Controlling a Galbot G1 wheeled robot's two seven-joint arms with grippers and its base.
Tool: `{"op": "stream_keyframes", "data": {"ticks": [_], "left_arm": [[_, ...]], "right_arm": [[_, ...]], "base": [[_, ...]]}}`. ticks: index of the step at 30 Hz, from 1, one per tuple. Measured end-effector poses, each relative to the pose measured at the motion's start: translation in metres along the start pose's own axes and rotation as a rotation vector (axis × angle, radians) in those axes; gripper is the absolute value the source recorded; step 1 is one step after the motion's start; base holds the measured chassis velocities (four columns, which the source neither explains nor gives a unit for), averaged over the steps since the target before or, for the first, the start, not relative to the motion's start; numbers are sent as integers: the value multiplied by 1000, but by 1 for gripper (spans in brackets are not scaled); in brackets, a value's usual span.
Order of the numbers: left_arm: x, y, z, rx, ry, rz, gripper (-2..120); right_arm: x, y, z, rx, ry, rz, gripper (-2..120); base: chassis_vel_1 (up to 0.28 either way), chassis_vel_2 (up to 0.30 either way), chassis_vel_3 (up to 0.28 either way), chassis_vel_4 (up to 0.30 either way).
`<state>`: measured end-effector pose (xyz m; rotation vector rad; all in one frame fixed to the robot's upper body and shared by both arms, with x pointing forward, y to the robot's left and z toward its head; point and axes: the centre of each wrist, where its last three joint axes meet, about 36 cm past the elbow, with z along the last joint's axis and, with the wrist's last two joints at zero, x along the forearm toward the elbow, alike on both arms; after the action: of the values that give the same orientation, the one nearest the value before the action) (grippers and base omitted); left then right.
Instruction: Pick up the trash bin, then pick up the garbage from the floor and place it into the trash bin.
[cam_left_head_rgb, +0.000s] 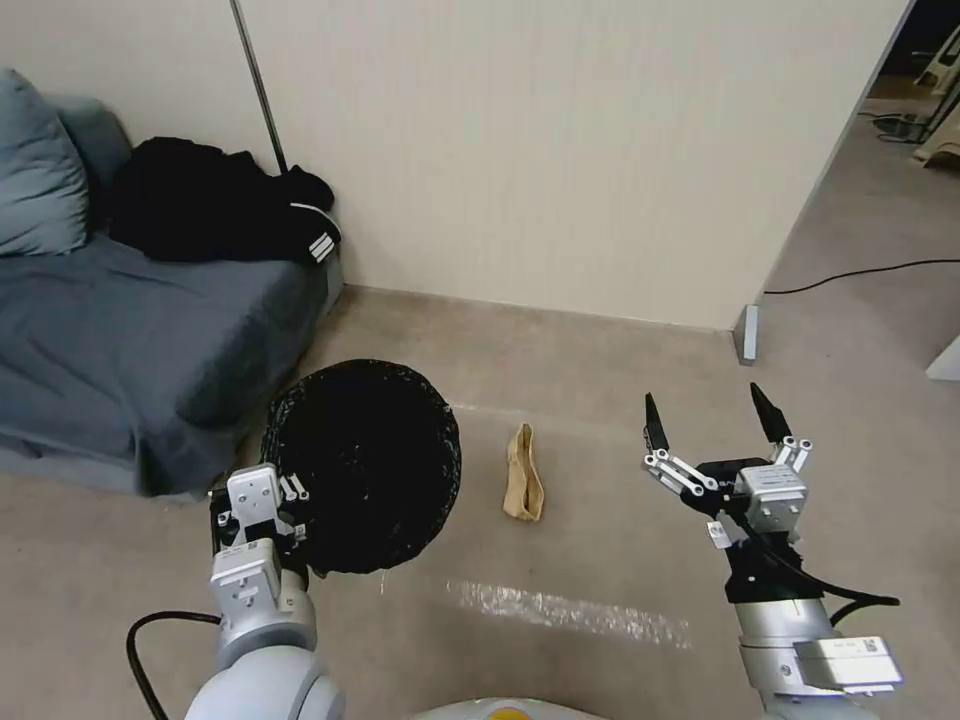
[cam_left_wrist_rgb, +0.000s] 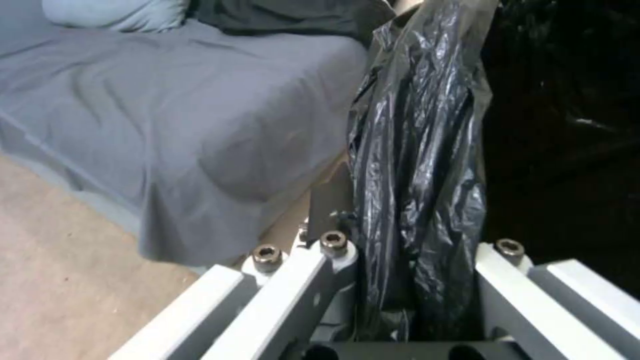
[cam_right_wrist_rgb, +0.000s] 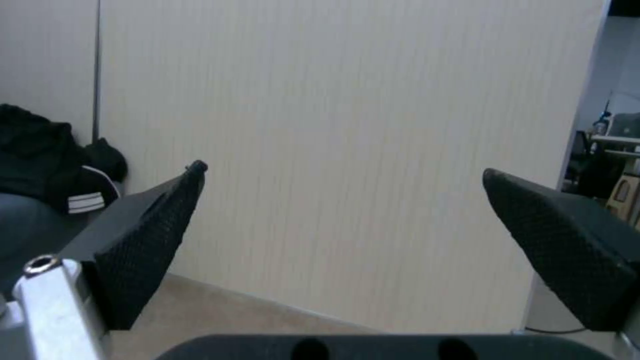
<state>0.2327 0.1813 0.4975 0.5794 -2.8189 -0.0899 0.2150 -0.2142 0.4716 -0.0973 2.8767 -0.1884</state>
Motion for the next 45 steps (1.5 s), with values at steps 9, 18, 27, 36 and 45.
{"op": "stream_keyframes", "data": {"ticks": [9,18,27,36,45], "left_arm": [[1,1,-1,4,0,4,2],[-2,5,-8,14,-8,45,1],[-11,6,-1,-1,-20,68,1],[-13,3,7,-20,-19,65,1],[-14,-2,10,-17,-22,65,1]], "right_arm": [[-2,0,4,-7,-20,-10,100],[-25,-10,14,-15,7,-35,100],[-53,4,46,-22,98,-147,100],[-56,49,86,-132,276,-219,100],[-55,65,121,-208,475,-282,100]], "base": [[-39,30,37,-30],[0,0,0,0],[0,0,0,0],[0,0,0,0],[0,0,0,0]]}}
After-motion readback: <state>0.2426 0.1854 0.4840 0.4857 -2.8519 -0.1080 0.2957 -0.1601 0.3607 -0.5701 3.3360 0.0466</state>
